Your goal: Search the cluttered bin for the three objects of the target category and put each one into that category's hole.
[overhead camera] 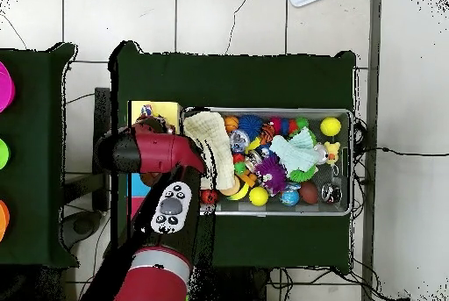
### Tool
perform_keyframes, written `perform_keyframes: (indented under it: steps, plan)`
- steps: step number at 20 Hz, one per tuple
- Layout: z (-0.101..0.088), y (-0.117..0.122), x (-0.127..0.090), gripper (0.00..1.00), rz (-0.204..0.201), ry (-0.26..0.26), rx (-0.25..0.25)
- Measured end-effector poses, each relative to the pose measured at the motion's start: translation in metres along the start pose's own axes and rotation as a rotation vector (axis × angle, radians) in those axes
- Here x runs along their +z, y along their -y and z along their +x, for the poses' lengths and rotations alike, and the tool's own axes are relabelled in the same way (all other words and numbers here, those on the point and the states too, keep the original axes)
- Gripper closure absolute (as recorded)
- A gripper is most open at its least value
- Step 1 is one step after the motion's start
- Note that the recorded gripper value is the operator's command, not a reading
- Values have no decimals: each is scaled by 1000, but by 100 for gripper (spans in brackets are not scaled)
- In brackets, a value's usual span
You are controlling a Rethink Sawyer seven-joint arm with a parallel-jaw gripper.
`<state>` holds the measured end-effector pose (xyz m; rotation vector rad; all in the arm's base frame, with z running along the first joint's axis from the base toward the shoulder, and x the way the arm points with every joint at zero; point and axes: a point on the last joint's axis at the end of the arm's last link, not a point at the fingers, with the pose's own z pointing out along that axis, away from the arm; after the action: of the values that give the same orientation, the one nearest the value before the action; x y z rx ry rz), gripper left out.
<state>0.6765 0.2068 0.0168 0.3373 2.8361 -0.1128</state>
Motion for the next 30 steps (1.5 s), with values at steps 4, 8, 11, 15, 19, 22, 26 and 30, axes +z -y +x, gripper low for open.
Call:
perform_keyframes:
  steps: [4,8,11,15,19,22,26,30]
  plan:
    - [0,0,0,100,0,0,0]
    - [2,0,-2,100,-1,-8,2]
    - [4,1,-13,100,1,-37,6]
    - [4,-1,-33,100,0,-80,9]
    - [1,-5,-63,100,-5,-140,11]
    - [-2,-9,-81,100,-9,-168,11]
    - [-3,-13,-100,100,-13,-207,6]
    - [-3,-17,-116,100,-12,-249,1]
